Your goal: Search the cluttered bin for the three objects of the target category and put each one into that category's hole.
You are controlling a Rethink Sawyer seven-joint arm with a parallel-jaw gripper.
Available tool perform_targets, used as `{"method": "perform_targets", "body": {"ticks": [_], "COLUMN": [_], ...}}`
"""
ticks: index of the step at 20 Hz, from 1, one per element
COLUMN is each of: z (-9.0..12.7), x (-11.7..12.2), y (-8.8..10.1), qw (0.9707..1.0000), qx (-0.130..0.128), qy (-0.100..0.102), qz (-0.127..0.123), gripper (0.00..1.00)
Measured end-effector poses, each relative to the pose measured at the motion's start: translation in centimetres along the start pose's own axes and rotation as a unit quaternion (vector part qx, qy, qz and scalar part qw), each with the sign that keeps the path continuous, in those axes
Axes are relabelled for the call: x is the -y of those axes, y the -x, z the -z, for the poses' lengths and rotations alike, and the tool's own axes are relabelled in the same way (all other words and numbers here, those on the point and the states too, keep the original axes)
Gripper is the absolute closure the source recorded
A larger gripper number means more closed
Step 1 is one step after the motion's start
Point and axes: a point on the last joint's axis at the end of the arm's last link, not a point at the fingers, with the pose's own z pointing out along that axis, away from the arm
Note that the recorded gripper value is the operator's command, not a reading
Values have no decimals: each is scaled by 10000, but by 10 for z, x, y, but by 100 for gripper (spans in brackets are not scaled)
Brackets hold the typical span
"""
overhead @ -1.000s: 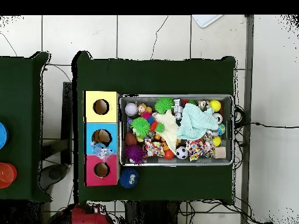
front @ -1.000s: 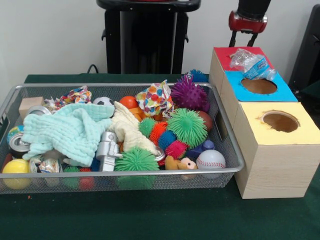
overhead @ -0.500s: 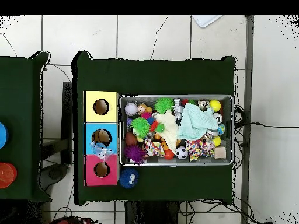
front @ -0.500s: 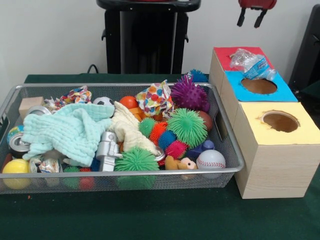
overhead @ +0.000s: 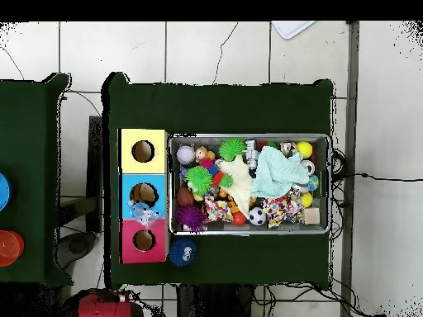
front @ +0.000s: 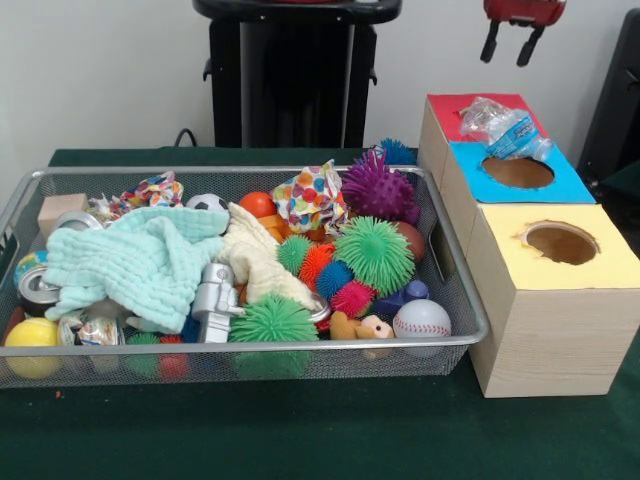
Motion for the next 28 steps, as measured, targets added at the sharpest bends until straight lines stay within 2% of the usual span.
{"method": "perform_targets", "body": {"ticks": [3, 9, 20, 28], "z": [-5, -10, -26, -37], "x": [2, 5, 13, 13], "y": [24, 46, 66, 69], "qw": [9998, 9993, 9989, 9991], "qx": [188, 348, 389, 312], "qy": [-23, -56, -120, -170], "qz": [-78, -139, -240, -237], "gripper": [0, 0, 0, 0]}}
